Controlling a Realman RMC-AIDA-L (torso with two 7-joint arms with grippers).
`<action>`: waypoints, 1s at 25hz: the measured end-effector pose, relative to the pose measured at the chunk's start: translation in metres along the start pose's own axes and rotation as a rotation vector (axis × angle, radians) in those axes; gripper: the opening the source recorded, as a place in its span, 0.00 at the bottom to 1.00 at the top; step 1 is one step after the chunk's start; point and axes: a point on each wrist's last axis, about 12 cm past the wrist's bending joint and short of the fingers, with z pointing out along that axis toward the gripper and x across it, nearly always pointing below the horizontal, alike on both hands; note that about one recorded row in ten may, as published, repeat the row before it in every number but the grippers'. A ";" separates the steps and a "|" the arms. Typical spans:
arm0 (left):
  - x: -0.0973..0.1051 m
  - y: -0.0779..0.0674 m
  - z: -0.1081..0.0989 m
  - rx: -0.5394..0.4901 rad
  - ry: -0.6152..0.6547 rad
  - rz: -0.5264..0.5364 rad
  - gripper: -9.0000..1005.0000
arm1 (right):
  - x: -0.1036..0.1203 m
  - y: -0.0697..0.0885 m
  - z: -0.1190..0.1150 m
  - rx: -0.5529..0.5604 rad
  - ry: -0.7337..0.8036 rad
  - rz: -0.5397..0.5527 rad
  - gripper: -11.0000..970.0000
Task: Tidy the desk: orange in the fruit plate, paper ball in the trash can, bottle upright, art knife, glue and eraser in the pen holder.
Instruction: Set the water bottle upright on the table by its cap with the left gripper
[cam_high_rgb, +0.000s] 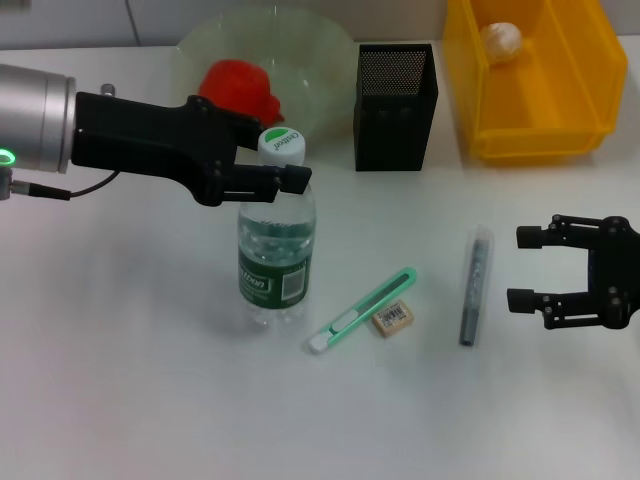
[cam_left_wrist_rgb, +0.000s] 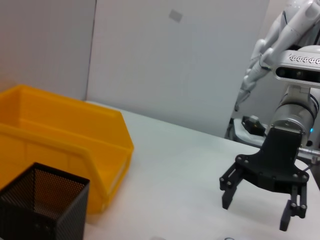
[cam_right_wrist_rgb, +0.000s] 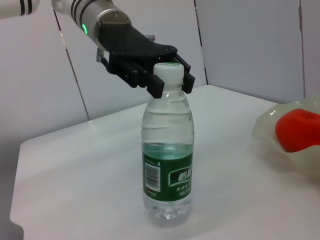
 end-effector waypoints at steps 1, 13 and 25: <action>0.002 0.000 -0.001 -0.007 -0.012 0.009 0.45 | 0.000 0.000 0.000 0.000 0.000 0.000 0.86; 0.026 0.015 -0.014 -0.247 -0.115 0.048 0.46 | -0.003 0.000 0.001 -0.002 -0.001 0.009 0.86; 0.047 0.031 -0.016 -0.421 -0.117 0.015 0.47 | -0.002 0.000 0.001 -0.002 -0.003 0.028 0.86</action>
